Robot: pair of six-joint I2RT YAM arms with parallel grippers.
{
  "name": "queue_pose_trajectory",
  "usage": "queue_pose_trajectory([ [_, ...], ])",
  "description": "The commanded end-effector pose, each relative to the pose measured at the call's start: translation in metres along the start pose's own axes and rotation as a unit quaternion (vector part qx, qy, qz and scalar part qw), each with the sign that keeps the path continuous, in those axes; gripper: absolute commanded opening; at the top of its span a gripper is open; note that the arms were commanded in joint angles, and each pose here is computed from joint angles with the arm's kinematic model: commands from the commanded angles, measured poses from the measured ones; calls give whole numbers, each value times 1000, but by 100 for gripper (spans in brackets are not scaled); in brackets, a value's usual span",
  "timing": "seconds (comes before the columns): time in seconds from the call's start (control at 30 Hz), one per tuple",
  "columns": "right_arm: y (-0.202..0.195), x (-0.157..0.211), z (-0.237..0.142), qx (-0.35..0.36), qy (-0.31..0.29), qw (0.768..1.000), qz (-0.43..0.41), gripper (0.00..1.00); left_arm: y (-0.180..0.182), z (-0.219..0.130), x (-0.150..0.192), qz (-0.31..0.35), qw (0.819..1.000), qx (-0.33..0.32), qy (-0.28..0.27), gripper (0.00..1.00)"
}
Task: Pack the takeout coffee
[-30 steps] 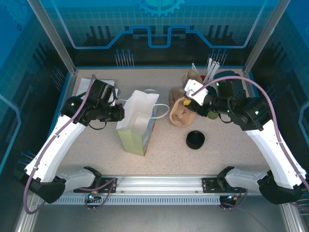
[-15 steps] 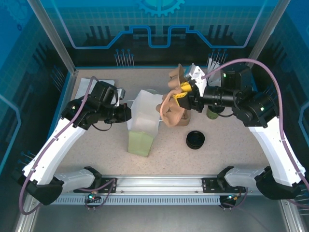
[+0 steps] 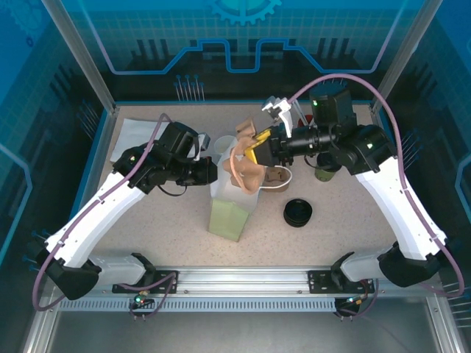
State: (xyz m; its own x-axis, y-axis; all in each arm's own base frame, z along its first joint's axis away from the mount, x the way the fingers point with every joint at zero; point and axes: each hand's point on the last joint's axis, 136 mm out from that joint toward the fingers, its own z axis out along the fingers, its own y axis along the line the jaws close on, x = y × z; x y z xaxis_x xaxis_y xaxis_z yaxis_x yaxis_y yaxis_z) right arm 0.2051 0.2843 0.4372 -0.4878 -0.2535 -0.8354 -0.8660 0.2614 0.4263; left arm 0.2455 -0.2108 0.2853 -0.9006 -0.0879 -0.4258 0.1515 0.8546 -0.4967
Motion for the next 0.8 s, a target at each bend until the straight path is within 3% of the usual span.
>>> queue_pose_trajectory([
  [0.0, 1, 9, 11, -39, 17, 998, 38, 32, -17, -6, -9, -4, 999, 34, -16, 10],
  [0.23, -12, 29, 33, -73, 56, 992, 90, 32, -15, -2, -7, -7, 999, 34, -14, 10],
  [0.77, -72, 63, 53, -44, 126, 984, 120, 31, -4, 4, 0, -7, 1000, 17, -12, 11],
])
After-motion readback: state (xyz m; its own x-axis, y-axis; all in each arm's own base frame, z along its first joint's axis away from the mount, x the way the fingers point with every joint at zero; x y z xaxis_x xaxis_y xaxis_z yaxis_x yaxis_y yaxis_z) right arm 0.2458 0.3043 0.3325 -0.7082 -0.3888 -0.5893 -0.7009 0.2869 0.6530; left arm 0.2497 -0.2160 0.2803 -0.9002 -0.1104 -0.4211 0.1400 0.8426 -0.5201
